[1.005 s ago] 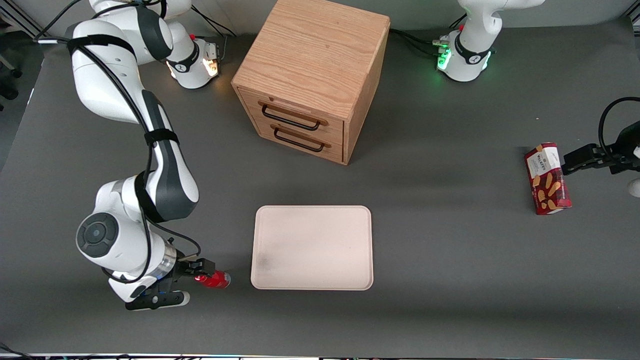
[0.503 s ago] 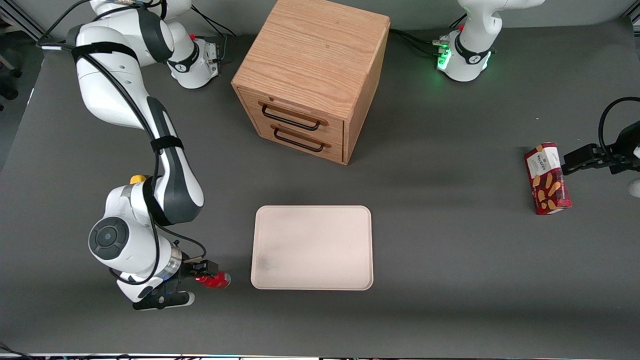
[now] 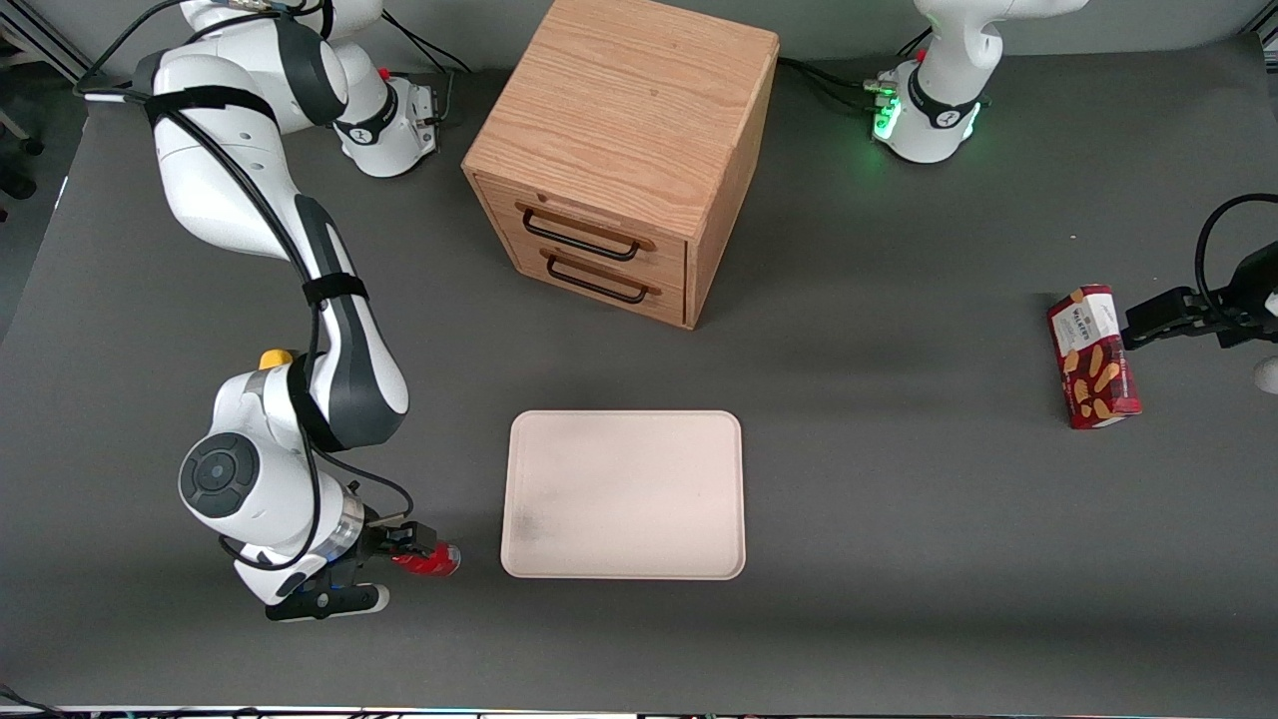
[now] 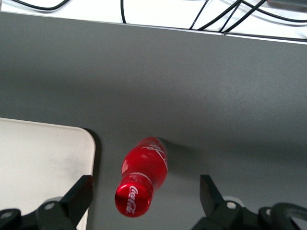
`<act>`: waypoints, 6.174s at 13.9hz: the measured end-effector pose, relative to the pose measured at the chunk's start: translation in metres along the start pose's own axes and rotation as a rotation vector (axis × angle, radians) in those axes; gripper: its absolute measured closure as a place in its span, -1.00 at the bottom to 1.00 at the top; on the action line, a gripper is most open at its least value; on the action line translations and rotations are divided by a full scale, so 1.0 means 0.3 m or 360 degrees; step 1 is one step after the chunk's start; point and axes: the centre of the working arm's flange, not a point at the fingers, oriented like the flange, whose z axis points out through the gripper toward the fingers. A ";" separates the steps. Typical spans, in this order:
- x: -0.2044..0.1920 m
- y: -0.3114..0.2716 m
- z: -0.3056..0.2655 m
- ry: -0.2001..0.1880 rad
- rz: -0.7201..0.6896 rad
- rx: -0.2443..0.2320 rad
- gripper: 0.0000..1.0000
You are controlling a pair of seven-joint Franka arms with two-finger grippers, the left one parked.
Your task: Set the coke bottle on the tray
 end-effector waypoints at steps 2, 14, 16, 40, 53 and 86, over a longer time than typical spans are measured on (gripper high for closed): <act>0.000 -0.003 0.000 0.0000 -0.0002 0.0001 -0.79; -0.006 -0.042 0.000 0.0000 -0.0027 0.0002 0.37; -0.005 -0.042 -0.001 0.0001 -0.0027 0.0002 0.37; -0.373 0.045 -1.167 -0.0230 -0.0019 0.0025 0.37; -0.402 -0.427 -1.060 -0.0247 0.0310 0.0162 0.37; -0.178 -0.520 -0.045 -0.0158 0.0278 0.0020 0.05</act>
